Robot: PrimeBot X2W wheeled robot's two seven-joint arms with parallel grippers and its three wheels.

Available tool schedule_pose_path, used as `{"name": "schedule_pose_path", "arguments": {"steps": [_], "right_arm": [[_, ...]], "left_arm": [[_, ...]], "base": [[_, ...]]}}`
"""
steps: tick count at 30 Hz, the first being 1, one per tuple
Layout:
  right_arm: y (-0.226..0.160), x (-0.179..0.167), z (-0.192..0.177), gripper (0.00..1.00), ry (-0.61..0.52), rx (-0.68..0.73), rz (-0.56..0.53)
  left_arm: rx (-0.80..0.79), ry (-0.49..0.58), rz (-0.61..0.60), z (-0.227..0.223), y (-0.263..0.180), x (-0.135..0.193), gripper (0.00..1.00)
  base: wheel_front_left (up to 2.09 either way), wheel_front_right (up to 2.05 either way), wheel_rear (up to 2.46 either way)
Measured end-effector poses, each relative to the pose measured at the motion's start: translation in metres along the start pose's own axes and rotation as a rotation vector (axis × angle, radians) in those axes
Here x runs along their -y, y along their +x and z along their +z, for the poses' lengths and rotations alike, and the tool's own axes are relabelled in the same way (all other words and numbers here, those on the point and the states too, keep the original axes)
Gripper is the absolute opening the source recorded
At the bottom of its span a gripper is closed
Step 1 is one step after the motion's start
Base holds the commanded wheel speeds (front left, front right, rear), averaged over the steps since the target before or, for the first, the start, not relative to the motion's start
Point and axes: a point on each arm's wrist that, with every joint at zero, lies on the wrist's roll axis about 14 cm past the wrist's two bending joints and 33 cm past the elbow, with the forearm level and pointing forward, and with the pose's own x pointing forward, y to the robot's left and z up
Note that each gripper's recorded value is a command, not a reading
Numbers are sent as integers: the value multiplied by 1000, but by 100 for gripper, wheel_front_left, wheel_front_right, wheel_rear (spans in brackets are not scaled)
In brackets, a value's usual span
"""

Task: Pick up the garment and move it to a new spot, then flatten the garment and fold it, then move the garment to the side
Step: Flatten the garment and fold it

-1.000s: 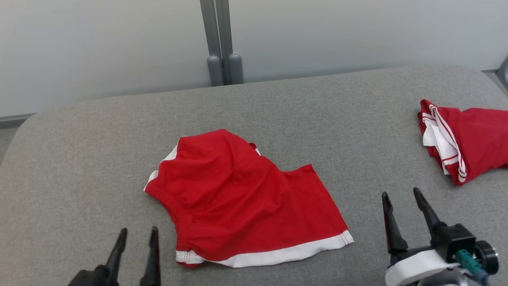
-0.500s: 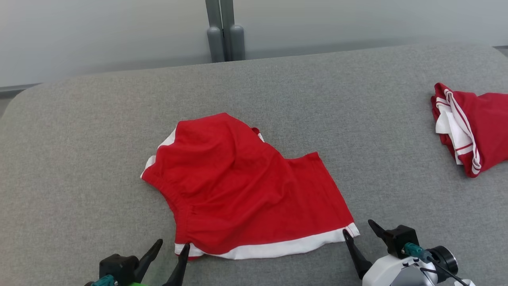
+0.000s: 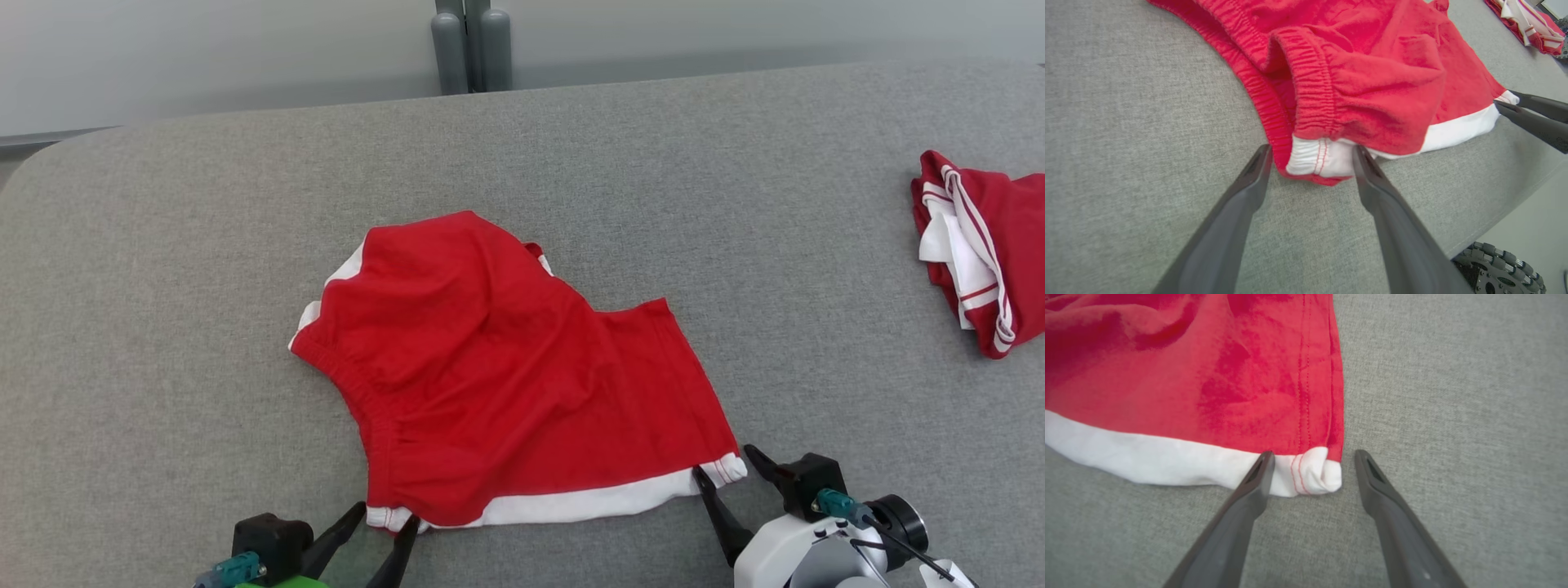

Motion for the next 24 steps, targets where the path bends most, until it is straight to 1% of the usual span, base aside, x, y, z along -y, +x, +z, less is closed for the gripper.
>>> {"name": "schedule_pose_path", "arguments": {"steps": [1, 2, 3, 4, 5, 8, 10, 13, 14, 16, 17, 19, 20, 22, 24], "right_arm": [[0, -1, 0, 100, 0, -2, 3], [0, -2, -1, 100, 3, -5, 7], [1, -3, -2, 82, 3, -9, 12], [2, -6, -1, 22, 6, -9, 22], [2, -8, 0, 0, 20, -5, 30], [3, -11, 4, 0, 57, 6, 47], [2, -9, 13, 0, 105, 37, 50], [-1, 5, 51, 0, 204, 158, 37], [-4, 12, 69, 0, 234, 214, 36], [-13, 23, 105, 0, 244, 312, 44], [-19, 28, 129, 0, 262, 377, 55], [-30, 33, 170, 0, 251, 470, 89], [-37, 37, 190, 0, 241, 514, 103], [-47, 42, 224, 0, 224, 581, 135], [-53, 41, 253, 0, 221, 626, 182]], "left_arm": [[-5, -5, -8, -1, 0, 2, 100], [-20, -5, -19, -4, 0, 4, 85], [-38, -1, -27, -7, 0, 5, 70], [-44, 2, -33, -9, 0, 6, 29], [-41, 1, -35, -8, 0, 6, 0], [-27, 7, -50, -1, 3, 6, 0], [-9, -2, -63, 5, 3, 8, 0], [54, -4, -97, 27, 3, 14, 0], [94, -5, -111, 41, 2, 16, 0], [145, 46, -133, 65, -1, 19, 0], [180, 78, -147, 81, -3, 22, 0], [254, 131, -201, 115, -6, 36, 0], [295, 170, -233, 135, -8, 44, 0], [366, 284, -267, 175, -11, 55, 0], [400, 364, -300, 202, -11, 65, 0]], "base": [[0, 0, 0], [0, 0, 0], [0, 0, 0], [0, 0, 0], [0, 0, 0], [0, 0, 0], [0, 0, 0], [0, 0, 0], [0, 0, 0], [0, 0, 0], [0, 0, 0], [0, 0, 0], [0, 0, 0], [0, 0, 0], [0, 0, 0]]}}
